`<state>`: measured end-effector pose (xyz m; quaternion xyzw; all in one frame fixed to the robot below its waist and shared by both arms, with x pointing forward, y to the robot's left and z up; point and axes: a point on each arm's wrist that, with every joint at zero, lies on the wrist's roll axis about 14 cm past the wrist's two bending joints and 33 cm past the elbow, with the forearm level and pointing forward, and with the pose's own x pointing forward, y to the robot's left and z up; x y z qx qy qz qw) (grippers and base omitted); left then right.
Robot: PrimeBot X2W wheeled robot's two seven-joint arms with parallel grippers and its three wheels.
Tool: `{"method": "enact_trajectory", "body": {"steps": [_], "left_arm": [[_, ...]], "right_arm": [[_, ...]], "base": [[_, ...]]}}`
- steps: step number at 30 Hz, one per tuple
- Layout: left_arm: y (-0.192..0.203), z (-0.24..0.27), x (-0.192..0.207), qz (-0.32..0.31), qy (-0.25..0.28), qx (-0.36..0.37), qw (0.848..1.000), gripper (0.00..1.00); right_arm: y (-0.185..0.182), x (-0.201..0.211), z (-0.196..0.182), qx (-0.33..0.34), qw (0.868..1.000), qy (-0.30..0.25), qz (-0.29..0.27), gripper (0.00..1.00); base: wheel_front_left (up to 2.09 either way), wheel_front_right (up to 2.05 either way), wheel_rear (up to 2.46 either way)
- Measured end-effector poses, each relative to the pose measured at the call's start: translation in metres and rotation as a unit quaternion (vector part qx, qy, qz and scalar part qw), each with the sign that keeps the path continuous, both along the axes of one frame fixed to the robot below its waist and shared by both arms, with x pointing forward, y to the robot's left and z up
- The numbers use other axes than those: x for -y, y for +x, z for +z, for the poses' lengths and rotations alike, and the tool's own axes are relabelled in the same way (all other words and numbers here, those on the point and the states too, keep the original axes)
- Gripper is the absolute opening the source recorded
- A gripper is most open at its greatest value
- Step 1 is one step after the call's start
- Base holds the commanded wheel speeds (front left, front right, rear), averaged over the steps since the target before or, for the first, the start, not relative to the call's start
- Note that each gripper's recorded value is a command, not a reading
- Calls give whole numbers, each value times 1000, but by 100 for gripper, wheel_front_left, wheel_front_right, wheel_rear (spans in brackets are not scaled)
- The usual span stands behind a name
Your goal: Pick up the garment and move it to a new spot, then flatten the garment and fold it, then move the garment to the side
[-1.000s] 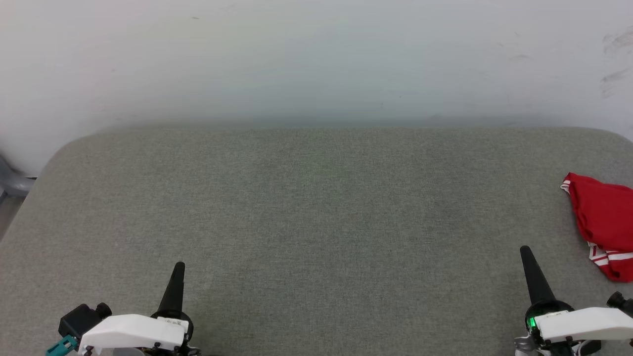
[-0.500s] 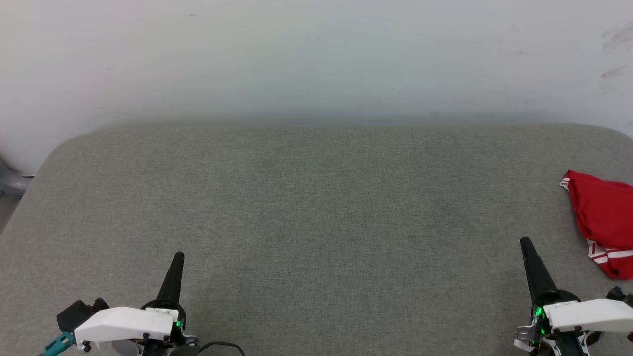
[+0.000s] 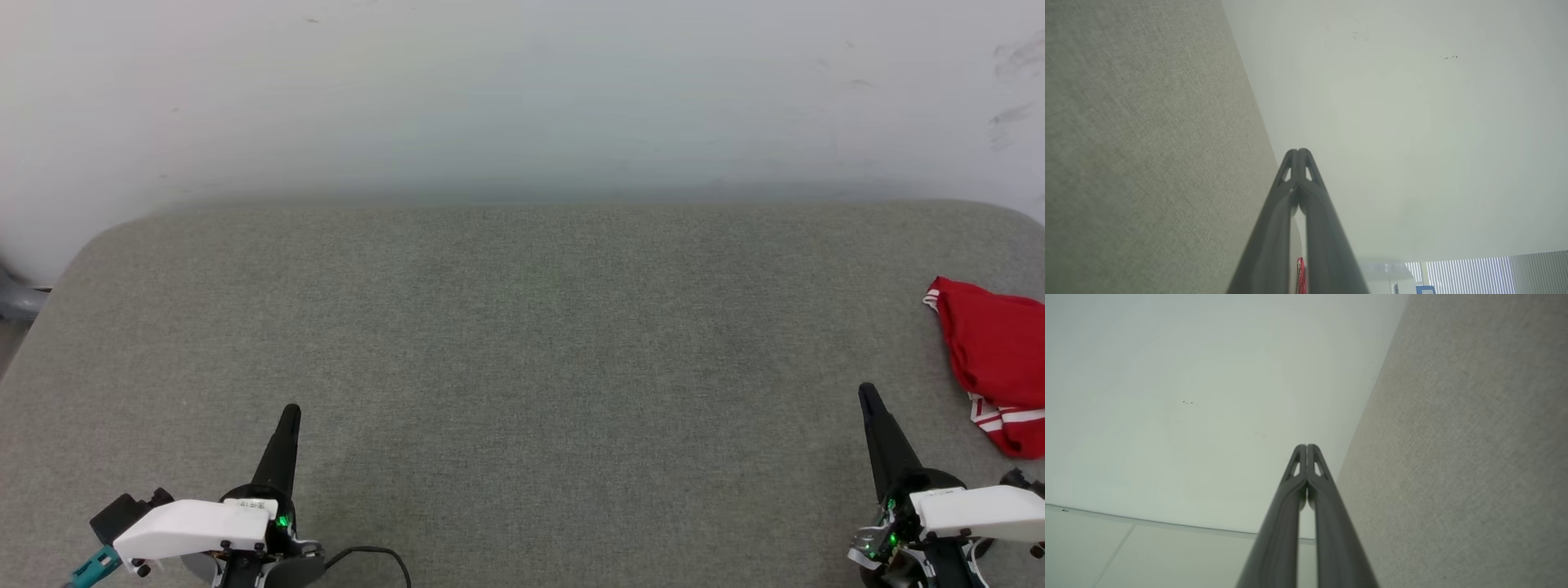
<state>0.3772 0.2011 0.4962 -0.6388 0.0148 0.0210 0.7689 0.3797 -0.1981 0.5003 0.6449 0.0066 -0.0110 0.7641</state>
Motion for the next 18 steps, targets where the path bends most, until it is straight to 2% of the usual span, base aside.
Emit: {"method": "enact_trajectory", "body": {"steps": [18], "left_arm": [[8, 6, 1, -3, -78, 16, 997, 0]], "right_arm": [[7, 1, 4, 7, 998, 70, 3, 0]], "base": [[0, 0, 0]]}}
